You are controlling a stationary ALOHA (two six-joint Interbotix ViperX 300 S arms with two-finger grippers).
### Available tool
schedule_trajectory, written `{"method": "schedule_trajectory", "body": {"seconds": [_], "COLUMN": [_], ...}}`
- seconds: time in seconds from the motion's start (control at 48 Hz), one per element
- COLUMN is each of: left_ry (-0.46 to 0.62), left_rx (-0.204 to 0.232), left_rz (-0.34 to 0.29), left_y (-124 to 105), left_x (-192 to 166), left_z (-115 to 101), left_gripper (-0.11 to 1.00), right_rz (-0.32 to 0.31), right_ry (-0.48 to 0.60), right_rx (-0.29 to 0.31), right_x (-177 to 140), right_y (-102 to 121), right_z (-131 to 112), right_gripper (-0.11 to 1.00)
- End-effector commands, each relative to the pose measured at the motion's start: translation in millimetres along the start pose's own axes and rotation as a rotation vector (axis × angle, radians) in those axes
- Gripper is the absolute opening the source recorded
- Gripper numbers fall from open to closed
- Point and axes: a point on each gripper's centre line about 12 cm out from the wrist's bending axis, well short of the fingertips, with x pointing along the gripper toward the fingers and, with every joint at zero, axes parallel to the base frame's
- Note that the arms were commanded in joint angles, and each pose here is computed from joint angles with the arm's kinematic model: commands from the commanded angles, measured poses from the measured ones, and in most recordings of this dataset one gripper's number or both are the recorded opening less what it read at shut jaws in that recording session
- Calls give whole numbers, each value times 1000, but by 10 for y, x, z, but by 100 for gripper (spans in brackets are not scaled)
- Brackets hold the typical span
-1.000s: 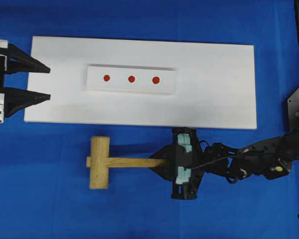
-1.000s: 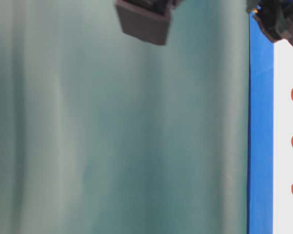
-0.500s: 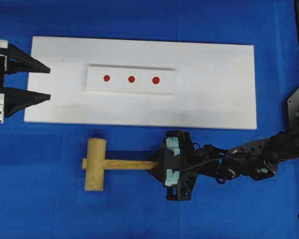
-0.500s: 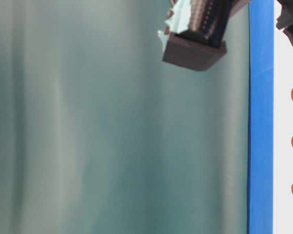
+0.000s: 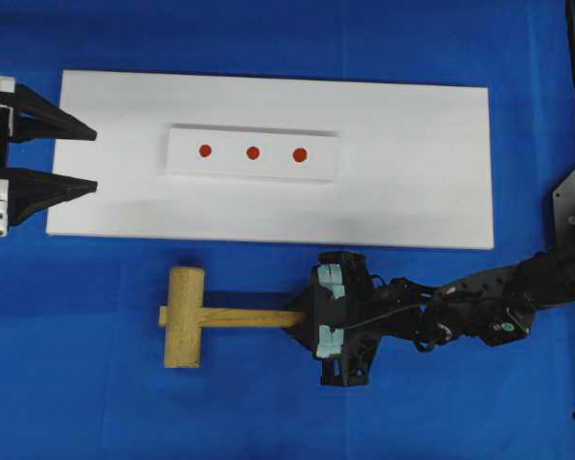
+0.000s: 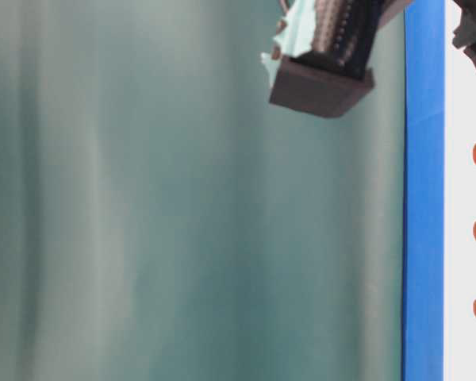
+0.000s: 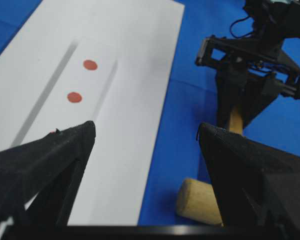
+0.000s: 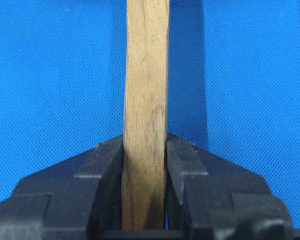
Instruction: Hit the mark with a hammer.
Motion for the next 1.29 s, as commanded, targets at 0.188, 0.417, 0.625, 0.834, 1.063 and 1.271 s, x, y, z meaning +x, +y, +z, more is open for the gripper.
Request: {"method": "schedule_trajectory", "body": {"seconds": [0.188, 0.417, 0.625, 0.834, 1.063, 1.271], "left_ry": [-7, 20, 28, 28, 4, -54], "left_rx": [-2, -2, -3, 14, 77, 114], "left_rz": [1, 9, 13, 13, 4, -10], "left_y": [-5, 4, 10, 9, -6, -35], "left_x": [8, 7, 5, 5, -39, -150], "left_z": [38, 6, -3, 2, 41, 134], "left_gripper": [79, 79, 79, 79, 79, 79], "right_rz": [32, 60, 82, 59, -12, 5], "right_ry": [-16, -84, -195, -323, -440, -516], "right_rx": [0, 13, -36, -125, -199, -178], "right_x": [-45, -269, -673, -1148, -1637, -2119], "right_y": [83, 110, 37, -183, -562, -786], "right_z": [104, 335, 687, 993, 1207, 1272], "right_gripper": [9, 73, 78, 78, 77, 77]}}
